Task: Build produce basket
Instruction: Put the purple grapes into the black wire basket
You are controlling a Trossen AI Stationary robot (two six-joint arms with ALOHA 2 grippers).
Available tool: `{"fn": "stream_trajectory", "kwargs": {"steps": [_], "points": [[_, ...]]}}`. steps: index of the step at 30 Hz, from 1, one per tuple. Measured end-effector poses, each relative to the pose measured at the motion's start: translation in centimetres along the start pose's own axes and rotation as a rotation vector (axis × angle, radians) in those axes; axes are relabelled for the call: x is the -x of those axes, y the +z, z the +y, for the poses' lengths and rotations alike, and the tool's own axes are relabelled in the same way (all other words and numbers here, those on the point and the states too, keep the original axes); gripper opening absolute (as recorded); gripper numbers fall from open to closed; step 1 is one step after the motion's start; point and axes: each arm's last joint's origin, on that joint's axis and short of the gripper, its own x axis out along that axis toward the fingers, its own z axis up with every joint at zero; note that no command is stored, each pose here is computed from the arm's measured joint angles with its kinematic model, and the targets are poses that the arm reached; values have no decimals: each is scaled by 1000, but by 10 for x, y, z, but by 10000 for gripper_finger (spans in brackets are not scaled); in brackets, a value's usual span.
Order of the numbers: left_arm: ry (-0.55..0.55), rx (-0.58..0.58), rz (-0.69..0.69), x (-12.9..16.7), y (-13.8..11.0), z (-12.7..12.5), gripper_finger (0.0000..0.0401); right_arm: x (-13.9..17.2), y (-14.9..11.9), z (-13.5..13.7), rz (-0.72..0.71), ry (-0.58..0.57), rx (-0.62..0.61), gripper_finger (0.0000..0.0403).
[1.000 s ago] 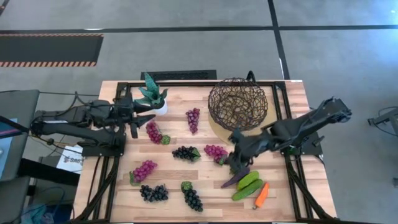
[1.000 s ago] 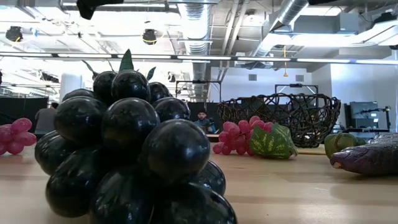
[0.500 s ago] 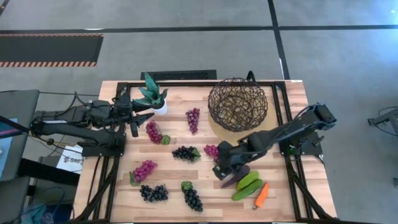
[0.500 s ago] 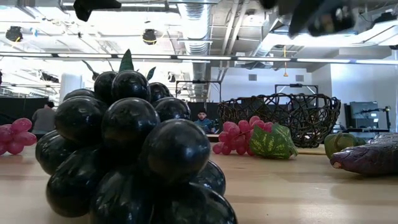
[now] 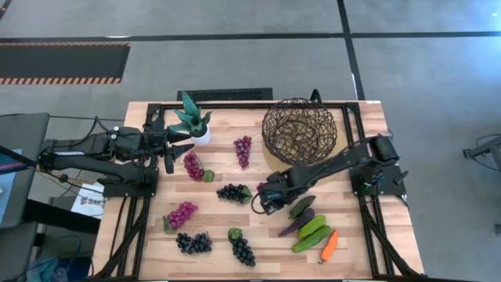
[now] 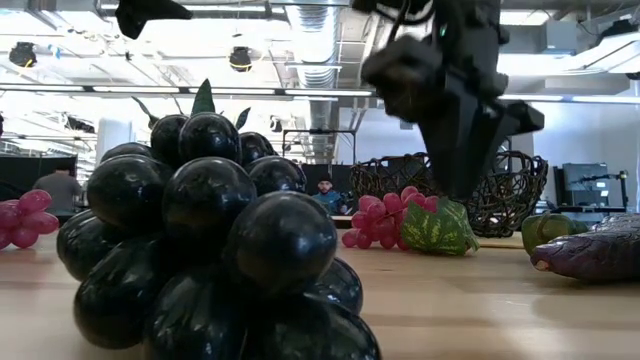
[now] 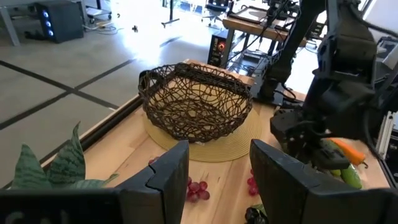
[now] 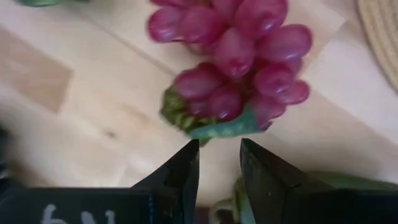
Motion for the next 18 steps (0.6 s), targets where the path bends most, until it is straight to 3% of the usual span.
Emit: {"fn": "stream_trajectory", "kwargs": {"steps": [7, 18], "points": [[0, -2, 4, 0, 0, 0, 156, -1, 12, -8, -52, -64, -2, 137], [0, -1, 4, 0, 0, 0, 156, 12, 30, -10, -145, -10, 4, 145]]}}
